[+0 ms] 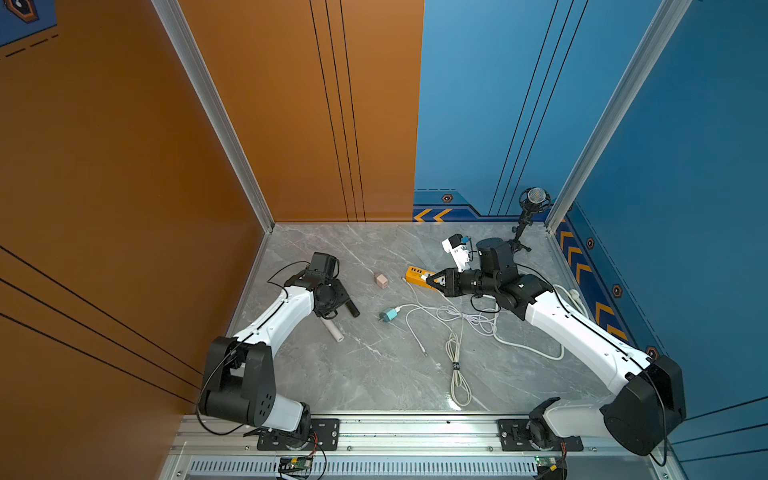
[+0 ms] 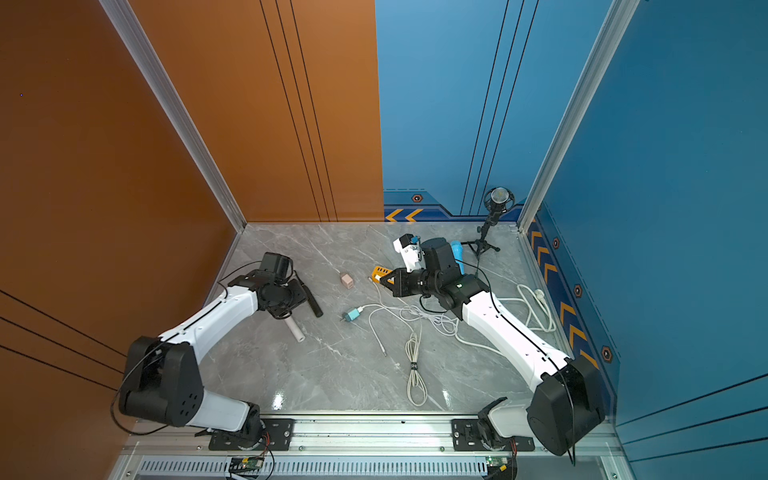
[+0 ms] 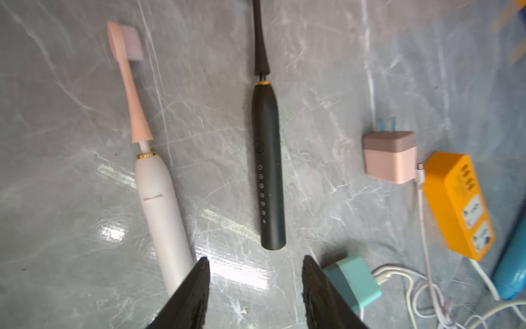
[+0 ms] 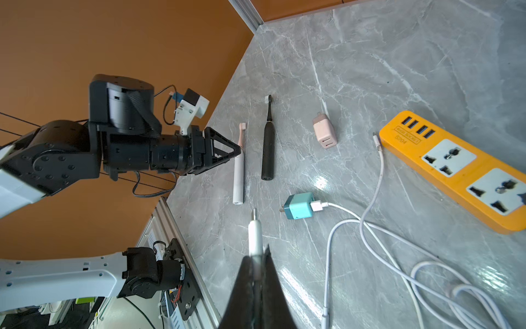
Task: Charge the electric toothbrush
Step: Pick up the electric toothbrush from the center of the board.
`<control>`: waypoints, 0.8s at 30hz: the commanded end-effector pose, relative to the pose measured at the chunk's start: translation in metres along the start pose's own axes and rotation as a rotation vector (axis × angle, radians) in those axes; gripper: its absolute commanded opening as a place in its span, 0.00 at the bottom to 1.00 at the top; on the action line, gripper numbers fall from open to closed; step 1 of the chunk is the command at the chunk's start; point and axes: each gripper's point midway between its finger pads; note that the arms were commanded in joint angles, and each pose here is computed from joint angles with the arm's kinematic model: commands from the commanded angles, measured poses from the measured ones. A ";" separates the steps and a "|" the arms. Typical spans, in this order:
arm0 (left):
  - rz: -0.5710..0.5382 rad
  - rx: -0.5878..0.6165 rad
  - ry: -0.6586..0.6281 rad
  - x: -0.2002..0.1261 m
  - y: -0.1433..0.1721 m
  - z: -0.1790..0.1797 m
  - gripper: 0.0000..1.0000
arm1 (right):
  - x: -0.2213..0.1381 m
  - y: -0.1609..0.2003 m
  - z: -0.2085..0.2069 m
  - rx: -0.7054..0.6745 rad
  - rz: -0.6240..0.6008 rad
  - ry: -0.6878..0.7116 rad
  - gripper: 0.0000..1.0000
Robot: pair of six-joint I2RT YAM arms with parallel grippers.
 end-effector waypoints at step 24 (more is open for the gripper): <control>0.125 0.029 -0.137 0.078 0.010 -0.004 0.27 | -0.005 0.000 0.001 -0.014 0.022 0.036 0.00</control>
Point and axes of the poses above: each gripper's point midway between its finger pads, its own x axis out along the fingers, its own z axis along the line the jaws close on, y = z × x, and after that the axes turned 8 degrees about -x, right-handed
